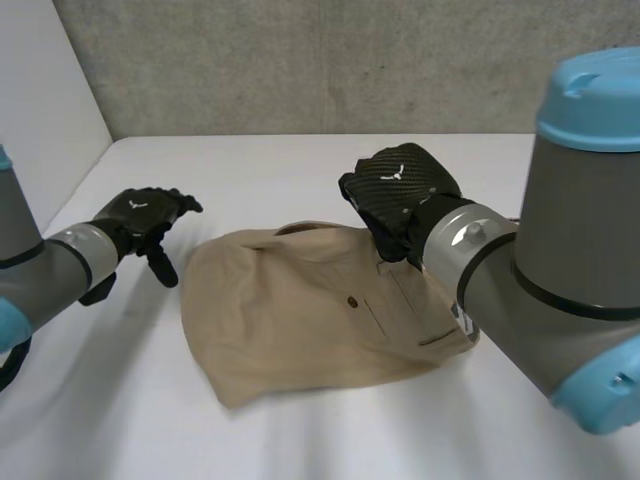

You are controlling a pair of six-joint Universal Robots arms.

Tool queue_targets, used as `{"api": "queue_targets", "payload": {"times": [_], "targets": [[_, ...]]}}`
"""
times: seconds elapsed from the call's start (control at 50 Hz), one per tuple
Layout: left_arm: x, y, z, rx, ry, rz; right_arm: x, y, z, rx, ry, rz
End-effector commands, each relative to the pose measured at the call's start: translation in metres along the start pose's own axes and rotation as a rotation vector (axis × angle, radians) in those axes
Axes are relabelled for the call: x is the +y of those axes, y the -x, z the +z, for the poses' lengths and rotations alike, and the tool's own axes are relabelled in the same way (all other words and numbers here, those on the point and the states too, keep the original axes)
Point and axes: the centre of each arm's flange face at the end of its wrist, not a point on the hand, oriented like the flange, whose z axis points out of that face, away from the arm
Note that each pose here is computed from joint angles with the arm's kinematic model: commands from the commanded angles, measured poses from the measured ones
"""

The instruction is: Fold the shorts.

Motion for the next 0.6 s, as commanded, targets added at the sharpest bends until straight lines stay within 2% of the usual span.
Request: {"api": "queue_targets", "payload": {"times": [0.02,0.18,0.36,0.6], "targets": [[0.018,0.002,0.029,0.019,0.033,-0.007,-0.005,0.002,-0.019,-0.033,-0.025,0.002],[0.034,-0.003,0.044,0.044,0.064,-0.017,0.010,-0.005,-0.019,-0.025,0.018,0.016],[0.024,-0.020,0.037,0.095,0.034,-0.001,0.024,-0.017,-0.014,0.009,0.062,0.036],[0.004,-0.024,0.010,0.088,-0.003,0.012,0.029,-0.040,-0.007,0.078,0.073,0.288]]}}
